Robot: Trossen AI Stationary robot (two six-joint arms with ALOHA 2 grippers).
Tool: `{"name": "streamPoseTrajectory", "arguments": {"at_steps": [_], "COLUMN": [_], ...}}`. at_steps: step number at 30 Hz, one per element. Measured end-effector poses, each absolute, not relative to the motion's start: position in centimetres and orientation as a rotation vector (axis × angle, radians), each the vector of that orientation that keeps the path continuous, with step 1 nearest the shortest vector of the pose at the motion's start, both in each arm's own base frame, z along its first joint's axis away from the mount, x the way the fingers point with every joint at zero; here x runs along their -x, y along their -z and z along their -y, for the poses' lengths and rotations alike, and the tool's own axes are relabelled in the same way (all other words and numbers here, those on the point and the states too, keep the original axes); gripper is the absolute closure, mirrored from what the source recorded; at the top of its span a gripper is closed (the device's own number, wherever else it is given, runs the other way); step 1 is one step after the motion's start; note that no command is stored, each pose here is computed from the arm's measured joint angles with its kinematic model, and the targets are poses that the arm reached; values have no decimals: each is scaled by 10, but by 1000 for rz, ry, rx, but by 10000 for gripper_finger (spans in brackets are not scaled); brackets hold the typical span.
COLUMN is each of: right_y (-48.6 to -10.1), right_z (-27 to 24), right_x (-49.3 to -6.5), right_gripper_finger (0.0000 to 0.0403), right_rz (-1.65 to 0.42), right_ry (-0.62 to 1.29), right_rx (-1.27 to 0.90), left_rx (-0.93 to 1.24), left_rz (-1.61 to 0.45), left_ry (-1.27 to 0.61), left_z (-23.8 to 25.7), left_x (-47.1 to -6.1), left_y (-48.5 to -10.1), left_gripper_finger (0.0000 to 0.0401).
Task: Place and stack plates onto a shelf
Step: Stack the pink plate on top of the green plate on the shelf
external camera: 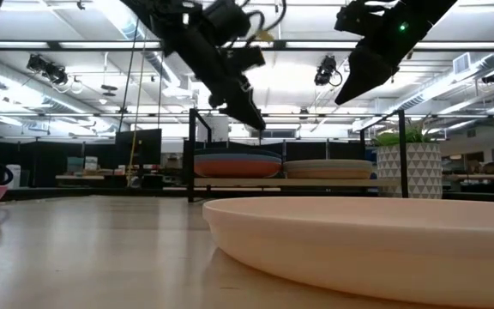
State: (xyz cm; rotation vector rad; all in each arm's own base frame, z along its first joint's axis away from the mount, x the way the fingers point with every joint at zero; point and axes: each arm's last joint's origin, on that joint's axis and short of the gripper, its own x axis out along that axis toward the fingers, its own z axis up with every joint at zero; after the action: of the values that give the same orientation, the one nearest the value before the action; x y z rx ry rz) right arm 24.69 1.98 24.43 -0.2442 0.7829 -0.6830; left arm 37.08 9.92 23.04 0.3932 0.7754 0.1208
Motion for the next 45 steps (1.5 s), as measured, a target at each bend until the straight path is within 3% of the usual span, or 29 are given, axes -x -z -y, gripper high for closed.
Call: {"name": "streamPoseTrajectory", "arguments": {"at_steps": [4, 9, 14, 19, 33, 41, 45], "right_y": [-244, -243, -243, -244, -254, -267, -272], "right_z": [-21, -24, -26, -26, -10, 13, 23], "right_x": [-246, -246, -246, -247, -260, -272, -276], "right_gripper_finger": [335, 335, 335, 335, 335, 335, 335], "right_rz": [-796, -797, -792, -796, -721, -607, -559], "right_ry": [673, 656, 648, 630, 635, 615, 574], "right_rx": [247, 248, 249, 286, 363, 382, 373], "left_rx": [-338, -126, 99, 140, 427, 530, 593], "left_rz": [-832, -1058, -1243, -1346, -1298, -1425, -1381], "left_ry": [23, 203, 286, 292, -270, -616, -716], "left_z": [-69, -19, 36, 94, 193, 214, 218], "left_x": [-360, -336, -319, -302, -251, -226, -222], "left_y": [-239, -236, -232, -230, -223, -193, -191], "left_gripper_finger": [230, 230, 230, 230, 230, 230, 230]}}
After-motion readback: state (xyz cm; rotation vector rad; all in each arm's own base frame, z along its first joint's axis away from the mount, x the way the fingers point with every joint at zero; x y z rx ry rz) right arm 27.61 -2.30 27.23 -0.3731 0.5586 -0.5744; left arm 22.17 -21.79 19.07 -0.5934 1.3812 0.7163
